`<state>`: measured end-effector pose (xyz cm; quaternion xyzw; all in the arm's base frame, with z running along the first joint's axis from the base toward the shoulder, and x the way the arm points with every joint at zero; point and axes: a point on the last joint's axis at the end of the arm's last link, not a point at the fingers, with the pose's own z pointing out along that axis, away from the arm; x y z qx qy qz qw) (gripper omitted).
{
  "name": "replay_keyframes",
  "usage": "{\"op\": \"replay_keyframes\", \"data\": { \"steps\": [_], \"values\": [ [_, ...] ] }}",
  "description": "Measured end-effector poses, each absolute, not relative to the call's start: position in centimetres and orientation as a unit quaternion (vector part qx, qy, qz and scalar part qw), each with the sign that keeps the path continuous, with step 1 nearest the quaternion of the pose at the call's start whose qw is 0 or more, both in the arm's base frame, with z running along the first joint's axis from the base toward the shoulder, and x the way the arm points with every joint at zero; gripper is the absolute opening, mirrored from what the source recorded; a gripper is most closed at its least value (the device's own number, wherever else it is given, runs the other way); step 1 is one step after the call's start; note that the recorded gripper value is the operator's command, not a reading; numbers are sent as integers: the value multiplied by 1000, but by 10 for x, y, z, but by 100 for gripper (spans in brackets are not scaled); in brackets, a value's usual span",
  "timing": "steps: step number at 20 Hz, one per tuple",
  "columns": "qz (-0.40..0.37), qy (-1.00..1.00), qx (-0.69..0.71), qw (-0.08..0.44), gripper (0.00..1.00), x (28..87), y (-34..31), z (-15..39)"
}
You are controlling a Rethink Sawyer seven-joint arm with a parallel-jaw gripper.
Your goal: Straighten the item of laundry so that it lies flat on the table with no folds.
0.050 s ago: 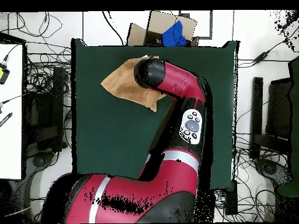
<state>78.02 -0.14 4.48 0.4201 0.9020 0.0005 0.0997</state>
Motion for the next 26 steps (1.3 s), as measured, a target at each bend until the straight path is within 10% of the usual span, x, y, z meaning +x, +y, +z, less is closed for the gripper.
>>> {"op": "replay_keyframes", "data": {
  "steps": [26],
  "values": [
    [21, 891, 447, 81, 100, 737, 1, -13]
  ]
}}
